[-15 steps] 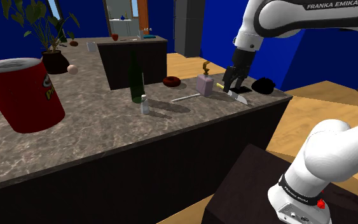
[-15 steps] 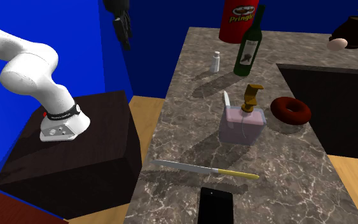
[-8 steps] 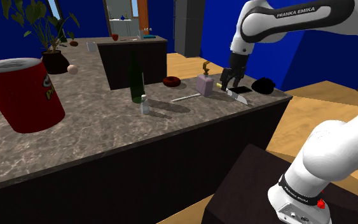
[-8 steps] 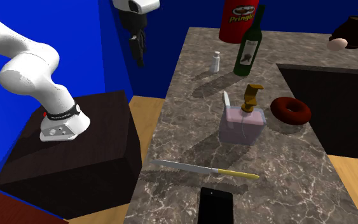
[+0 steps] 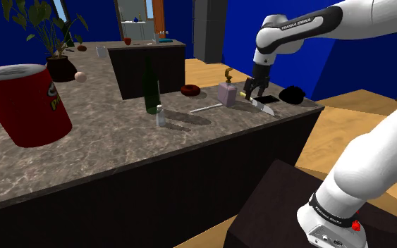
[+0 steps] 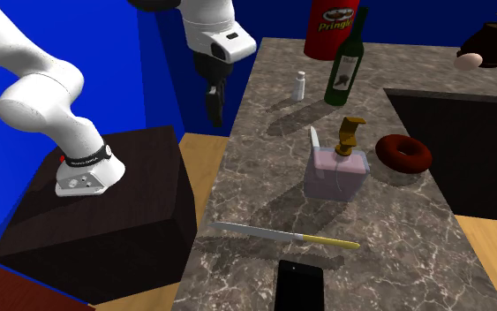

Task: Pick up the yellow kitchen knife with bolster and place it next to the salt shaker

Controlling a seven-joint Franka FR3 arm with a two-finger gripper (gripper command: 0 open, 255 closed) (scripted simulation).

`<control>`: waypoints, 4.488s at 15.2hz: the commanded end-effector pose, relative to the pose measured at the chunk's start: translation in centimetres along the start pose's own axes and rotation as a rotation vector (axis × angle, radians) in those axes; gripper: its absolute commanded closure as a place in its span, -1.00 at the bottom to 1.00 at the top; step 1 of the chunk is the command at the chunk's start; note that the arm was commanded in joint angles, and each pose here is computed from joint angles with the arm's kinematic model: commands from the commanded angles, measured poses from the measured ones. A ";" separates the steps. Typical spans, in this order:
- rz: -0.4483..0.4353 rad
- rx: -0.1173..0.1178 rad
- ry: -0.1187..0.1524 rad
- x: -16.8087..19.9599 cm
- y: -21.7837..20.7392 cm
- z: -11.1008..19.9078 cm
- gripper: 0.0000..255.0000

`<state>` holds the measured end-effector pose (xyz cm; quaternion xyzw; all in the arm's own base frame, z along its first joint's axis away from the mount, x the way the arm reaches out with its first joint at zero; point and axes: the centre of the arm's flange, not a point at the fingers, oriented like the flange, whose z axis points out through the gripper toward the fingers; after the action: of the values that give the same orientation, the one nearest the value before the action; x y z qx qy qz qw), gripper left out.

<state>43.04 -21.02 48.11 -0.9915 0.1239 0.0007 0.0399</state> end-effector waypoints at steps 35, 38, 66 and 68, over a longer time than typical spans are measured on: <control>0.167 -0.044 -0.080 14.7 24.0 13.3 -1.00; 0.167 -0.044 -0.080 14.7 24.0 13.3 1.00; 0.167 -0.044 -0.080 14.6 23.2 3.3 1.00; 0.167 -0.044 -0.080 14.6 23.1 2.3 1.00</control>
<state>51.46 -46.81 43.29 -0.9776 0.2042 0.0462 0.0225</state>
